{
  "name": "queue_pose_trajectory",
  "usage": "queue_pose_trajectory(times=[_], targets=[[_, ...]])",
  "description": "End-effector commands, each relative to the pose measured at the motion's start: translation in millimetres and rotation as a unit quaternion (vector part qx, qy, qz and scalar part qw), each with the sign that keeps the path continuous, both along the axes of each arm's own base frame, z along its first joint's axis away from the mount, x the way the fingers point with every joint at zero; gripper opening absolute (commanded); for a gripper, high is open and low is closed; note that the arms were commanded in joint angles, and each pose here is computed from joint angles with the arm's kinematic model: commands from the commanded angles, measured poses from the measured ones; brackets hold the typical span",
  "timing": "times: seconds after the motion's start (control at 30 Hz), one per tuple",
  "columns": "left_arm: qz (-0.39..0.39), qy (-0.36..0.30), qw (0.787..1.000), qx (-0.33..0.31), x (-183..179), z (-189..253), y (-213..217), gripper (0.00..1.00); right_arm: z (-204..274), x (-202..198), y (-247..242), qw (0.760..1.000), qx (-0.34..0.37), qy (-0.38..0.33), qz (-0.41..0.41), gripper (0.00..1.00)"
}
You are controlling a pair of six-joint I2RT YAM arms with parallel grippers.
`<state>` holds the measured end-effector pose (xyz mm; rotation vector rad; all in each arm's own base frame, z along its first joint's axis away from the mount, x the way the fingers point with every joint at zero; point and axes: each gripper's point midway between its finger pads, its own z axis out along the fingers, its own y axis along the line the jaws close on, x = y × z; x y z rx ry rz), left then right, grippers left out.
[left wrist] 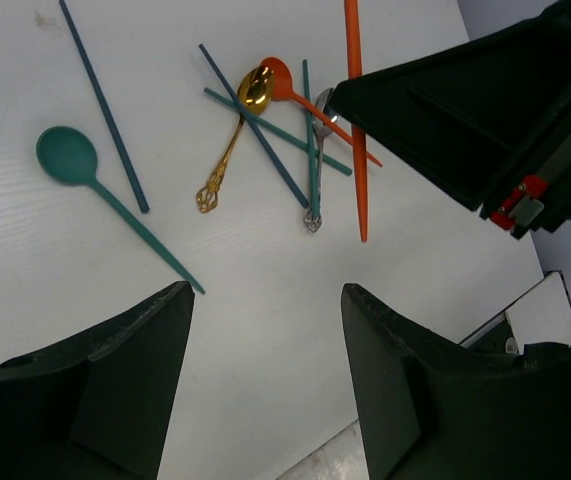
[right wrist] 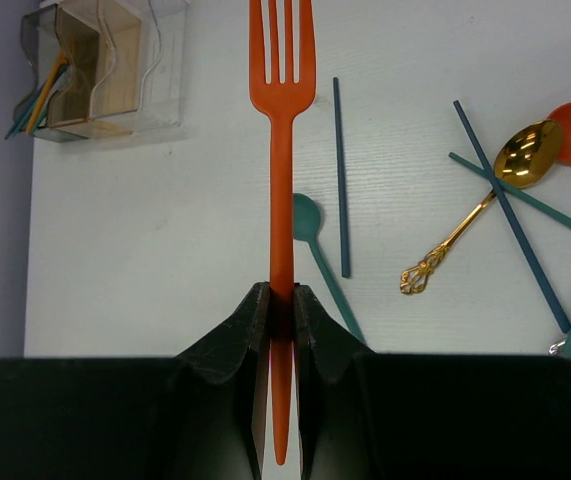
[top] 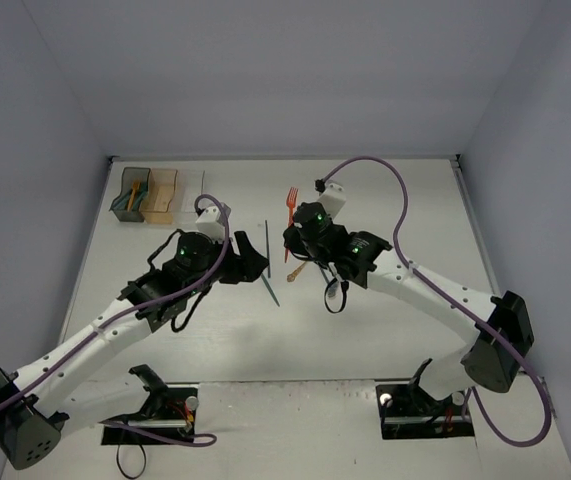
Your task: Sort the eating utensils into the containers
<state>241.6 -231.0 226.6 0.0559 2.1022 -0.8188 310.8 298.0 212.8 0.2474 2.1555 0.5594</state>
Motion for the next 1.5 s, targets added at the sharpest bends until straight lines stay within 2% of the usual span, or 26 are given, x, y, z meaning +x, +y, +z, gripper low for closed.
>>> queue_pose_trajectory(times=[0.0,0.1,0.53,0.67,0.9,0.93,1.03,1.1,1.17,1.47], targets=[[0.015,-0.082,0.993,-0.083,25.8,65.6,-23.4,0.57,46.8,-1.2,6.2,0.996,0.084,-0.023,-0.017,0.00],[-0.004,-0.097,0.990,-0.103,29.3,76.4,-38.9,0.56,45.6,-4.7,6.2,0.995,0.092,-0.017,-0.017,0.00],[-0.054,-0.094,0.989,-0.099,25.4,76.2,-71.5,0.45,50.0,-7.7,5.1,0.994,0.106,-0.015,-0.020,0.00],[-0.059,-0.086,0.990,-0.092,27.5,67.6,-77.3,0.36,50.7,-8.8,7.3,0.993,0.116,-0.010,-0.020,0.00],[-0.051,-0.087,0.991,-0.083,33.8,61.3,-79.5,0.28,49.0,-10.3,8.0,0.992,0.126,-0.002,-0.024,0.00],[-0.050,-0.088,0.991,-0.083,34.5,61.5,-79.5,0.26,48.4,-10.5,7.9,0.992,0.125,-0.002,-0.024,0.00],[-0.044,-0.094,0.991,-0.083,36.2,64.3,-77.8,0.10,47.2,-10.9,7.5,0.992,0.125,-0.001,-0.024,0.00],[-0.040,-0.094,0.991,-0.083,36.1,63.8,-75.9,0.02,45.5,-11.4,6.6,0.992,0.123,-0.001,-0.025,0.01],[-0.037,-0.094,0.991,-0.084,35.7,63.9,-74.4,0.00,45.4,-10.5,5.0,0.992,0.121,-0.003,-0.028,0.06],[-0.006,-0.064,0.993,-0.096,33.2,47.9,-58.7,0.00,45.3,-4.4,-12.4,0.995,0.087,-0.028,-0.044,0.72]])
